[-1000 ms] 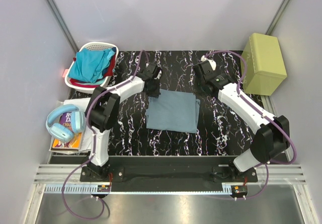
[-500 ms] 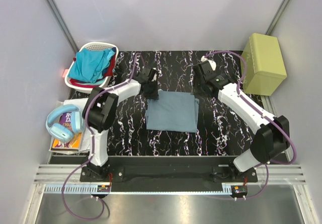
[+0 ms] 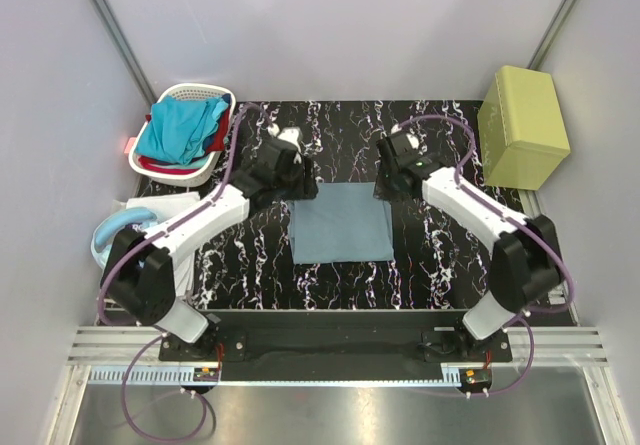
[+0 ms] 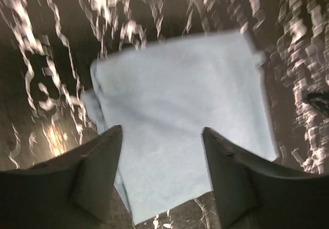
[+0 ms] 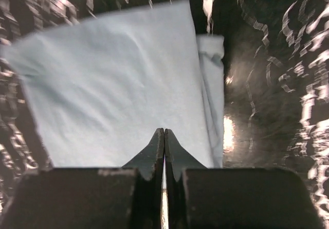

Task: Fold and stack the t-shirts
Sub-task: Smooth out wrinkles on the folded tshirt

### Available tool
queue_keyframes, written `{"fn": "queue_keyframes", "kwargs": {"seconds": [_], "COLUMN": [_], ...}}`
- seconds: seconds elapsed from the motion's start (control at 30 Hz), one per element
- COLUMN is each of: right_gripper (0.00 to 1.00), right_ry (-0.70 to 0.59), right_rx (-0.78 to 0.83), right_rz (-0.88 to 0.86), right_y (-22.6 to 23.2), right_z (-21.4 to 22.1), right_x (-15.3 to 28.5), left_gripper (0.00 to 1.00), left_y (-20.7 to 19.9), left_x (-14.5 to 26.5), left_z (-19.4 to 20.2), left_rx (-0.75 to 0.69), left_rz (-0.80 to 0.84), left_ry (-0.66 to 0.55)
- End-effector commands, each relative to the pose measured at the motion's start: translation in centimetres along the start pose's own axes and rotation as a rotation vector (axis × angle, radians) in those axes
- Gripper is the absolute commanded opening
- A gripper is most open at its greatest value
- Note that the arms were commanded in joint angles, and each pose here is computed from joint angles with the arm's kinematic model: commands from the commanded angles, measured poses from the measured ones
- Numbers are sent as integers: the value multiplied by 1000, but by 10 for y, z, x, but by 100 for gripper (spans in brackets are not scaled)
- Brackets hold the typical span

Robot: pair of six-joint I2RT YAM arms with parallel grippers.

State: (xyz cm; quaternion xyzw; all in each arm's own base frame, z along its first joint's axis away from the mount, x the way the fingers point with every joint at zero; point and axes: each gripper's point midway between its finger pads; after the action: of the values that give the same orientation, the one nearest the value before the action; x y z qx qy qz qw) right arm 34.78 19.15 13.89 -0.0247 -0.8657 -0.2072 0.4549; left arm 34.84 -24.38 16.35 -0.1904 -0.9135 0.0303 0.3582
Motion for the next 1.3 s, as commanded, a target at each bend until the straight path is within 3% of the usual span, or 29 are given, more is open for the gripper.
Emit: {"fn": "queue_keyframes", "kwargs": {"seconds": [0.0,0.17,0.5,0.6,0.63,0.7,0.73,0.8,0.9,1.13,1.27], "right_gripper": [0,0,0,20,36,48,58,62,62,60,60], "right_ry": [128,203,227,132,70,9,-40,-79,-114,-67,-50], "right_rx": [-26,-6,-2,7,15,15,13,7,7,7,-5], "right_rz": [6,77,114,87,52,15,-28,-65,-115,-72,-75], "right_y": [-1,-17,-30,-19,-9,3,12,18,20,-12,-20], "right_z": [41,75,92,71,56,38,24,12,5,38,53], "right_x": [-40,-70,-78,-57,-39,-14,8,30,61,60,63], "left_gripper": [54,43,40,39,39,40,43,51,99,99,99], "left_y": [-9,-31,-39,-37,-35,-33,-28,-21,-21,-37,-50], "left_x": [-17,-23,-27,-11,-4,21,30,53,70,87,100], "left_z": [77,114,132,107,100,68,63,45,45,93,95], "left_rx": [-7,-40,-66,-88,-95,-102,-109,-104,-79,63,118], "left_rz": [1,42,55,25,6,-28,-50,-77,-58,116,217], "left_ry": [158,227,275,182,161,50,38,-25,-25,23,6]}}
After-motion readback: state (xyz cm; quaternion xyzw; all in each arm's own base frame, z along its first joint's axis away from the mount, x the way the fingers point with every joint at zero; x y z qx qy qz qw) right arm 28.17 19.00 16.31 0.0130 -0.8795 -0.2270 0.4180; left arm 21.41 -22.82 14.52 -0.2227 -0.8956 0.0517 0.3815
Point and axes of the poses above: each gripper's point midway between its finger pads, its own x axis back along the fingers, its own y axis along the line the jaws close on, z = x × y, and after that the axes turned 10 degrees about -x, right-handed
